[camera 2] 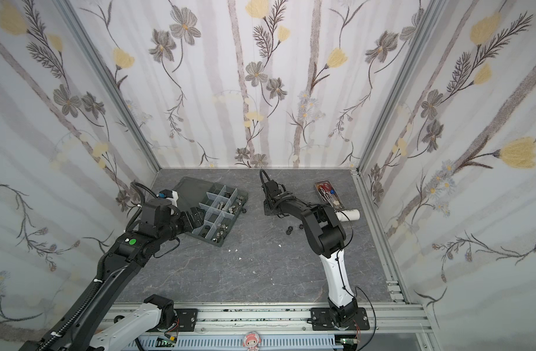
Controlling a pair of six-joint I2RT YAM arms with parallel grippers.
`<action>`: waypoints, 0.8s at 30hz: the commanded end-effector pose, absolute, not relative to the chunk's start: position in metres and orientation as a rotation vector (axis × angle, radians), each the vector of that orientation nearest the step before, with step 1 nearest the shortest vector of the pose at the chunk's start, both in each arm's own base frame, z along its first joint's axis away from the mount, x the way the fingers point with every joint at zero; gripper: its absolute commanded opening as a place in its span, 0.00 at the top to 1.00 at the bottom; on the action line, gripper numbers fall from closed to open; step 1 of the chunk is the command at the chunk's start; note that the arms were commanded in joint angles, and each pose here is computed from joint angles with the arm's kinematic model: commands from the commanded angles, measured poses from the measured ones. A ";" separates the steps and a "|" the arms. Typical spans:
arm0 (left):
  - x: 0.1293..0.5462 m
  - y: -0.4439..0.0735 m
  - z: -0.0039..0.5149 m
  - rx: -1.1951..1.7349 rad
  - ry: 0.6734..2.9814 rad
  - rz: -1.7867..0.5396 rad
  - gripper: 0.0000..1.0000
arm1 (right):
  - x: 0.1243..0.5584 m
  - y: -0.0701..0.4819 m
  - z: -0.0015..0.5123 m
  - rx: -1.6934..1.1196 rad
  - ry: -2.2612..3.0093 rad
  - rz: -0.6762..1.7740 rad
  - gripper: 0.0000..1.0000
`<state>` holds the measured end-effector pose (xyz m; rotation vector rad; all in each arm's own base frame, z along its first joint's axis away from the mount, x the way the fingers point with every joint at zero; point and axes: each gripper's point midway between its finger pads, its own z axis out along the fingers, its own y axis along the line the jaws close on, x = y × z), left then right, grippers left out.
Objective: Sort the screws and nuts into containers
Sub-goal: 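Close the right gripper on the black hex nut and lift it, then carry the black nut into the box compartment and open the right gripper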
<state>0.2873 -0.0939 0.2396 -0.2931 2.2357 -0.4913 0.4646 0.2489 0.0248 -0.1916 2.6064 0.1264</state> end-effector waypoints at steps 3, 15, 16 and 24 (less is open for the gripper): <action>0.285 -0.089 0.246 -0.290 2.218 -0.468 0.00 | 0.453 0.249 0.035 -0.218 2.628 0.112 0.88; 0.277 -0.082 0.278 -0.289 2.144 -0.463 0.00 | 0.423 0.296 0.087 -0.336 2.538 0.290 0.88; 0.277 -0.081 0.280 -0.292 2.137 -0.464 0.00 | 0.420 0.301 0.092 -0.350 2.527 0.305 0.88; 0.267 -0.076 0.292 -0.300 2.102 -0.470 0.00 | 0.389 0.359 0.122 -0.489 2.446 0.402 0.88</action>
